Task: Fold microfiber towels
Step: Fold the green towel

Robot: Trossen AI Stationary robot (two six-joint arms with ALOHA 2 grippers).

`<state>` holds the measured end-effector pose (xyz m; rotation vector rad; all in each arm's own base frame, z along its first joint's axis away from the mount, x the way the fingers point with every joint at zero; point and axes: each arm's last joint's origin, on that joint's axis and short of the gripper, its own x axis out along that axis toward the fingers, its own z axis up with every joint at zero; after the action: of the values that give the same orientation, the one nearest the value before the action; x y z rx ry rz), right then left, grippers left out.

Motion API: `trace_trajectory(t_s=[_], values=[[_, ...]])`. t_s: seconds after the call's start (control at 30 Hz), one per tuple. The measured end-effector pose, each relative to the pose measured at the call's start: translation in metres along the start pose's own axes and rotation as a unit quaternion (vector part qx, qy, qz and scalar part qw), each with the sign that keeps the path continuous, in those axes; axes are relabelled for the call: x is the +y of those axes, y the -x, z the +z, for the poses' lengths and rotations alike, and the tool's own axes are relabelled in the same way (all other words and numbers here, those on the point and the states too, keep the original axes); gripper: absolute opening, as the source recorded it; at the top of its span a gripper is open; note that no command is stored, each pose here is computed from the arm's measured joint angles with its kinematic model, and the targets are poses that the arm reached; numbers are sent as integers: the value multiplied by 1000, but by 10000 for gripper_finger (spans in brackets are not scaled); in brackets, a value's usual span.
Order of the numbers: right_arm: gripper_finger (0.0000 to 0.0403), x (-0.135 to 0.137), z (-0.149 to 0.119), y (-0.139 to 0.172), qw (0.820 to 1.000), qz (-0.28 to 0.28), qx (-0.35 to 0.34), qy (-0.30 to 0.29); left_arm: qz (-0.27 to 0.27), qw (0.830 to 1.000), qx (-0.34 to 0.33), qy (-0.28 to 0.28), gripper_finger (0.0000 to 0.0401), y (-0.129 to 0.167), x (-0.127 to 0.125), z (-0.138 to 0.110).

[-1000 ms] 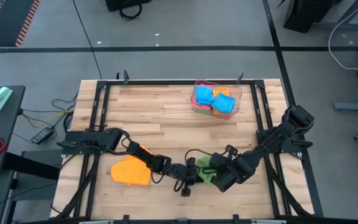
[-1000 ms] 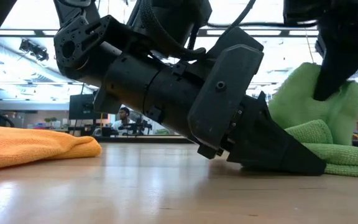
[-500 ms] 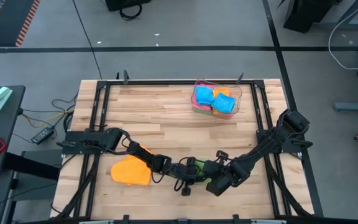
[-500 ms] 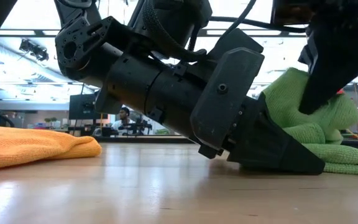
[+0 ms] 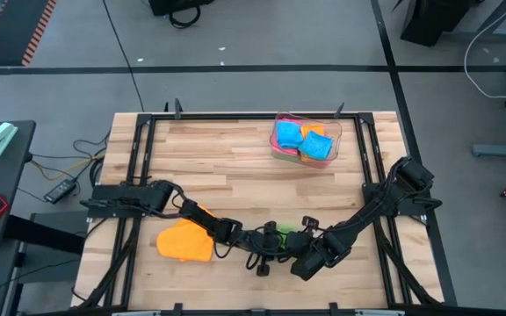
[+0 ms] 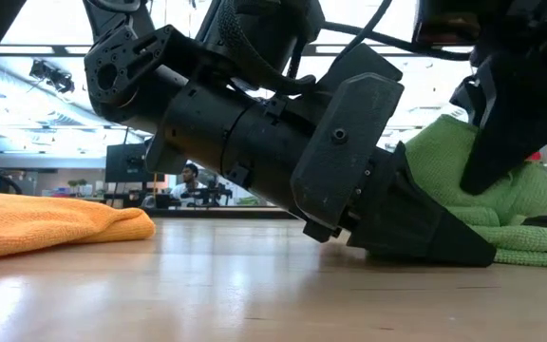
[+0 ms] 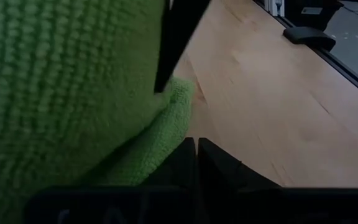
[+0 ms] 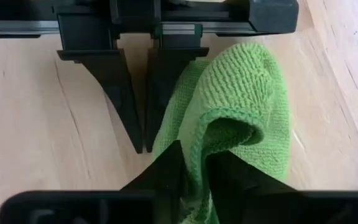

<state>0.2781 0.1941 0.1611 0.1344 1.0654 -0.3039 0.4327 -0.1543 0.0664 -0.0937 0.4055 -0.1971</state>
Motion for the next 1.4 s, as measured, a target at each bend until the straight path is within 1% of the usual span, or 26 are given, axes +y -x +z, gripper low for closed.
trace_trajectory(t_s=[0.13,0.37,0.47,0.53,0.73,0.9,1.03,1.13,1.27,1.33,1.4], values=[[118,1,0,0,1000,6,0,-2,0,1000,1,-3,30,0,0,0],[214,4,0,2,1000,29,5,-9,0,1000,2,-7,36,0,0,-1],[242,5,0,4,999,35,8,-11,0,1000,4,-7,32,0,0,-1],[253,4,0,8,999,42,10,-11,-2,1000,4,-8,29,0,0,-1],[260,-1,5,24,999,51,-1,-20,-11,1000,7,-8,24,0,0,-1],[257,-8,6,36,998,45,3,-42,-12,1000,7,-9,27,0,0,-1],[257,-14,9,48,997,45,-11,-61,-13,1000,9,-9,23,0,0,-1],[257,-23,7,54,997,12,-15,-68,-13,1000,10,-9,21,0,0,-1],[256,-36,3,58,995,-61,-28,-74,-14,1000,11,-9,26,0,0,-1],[256,-40,0,52,994,-80,-33,-72,-14,1000,11,-9,28,0,-1,-1],[256,-42,-3,40,994,-83,-30,-71,-14,1000,11,-9,28,0,-1,-1]])
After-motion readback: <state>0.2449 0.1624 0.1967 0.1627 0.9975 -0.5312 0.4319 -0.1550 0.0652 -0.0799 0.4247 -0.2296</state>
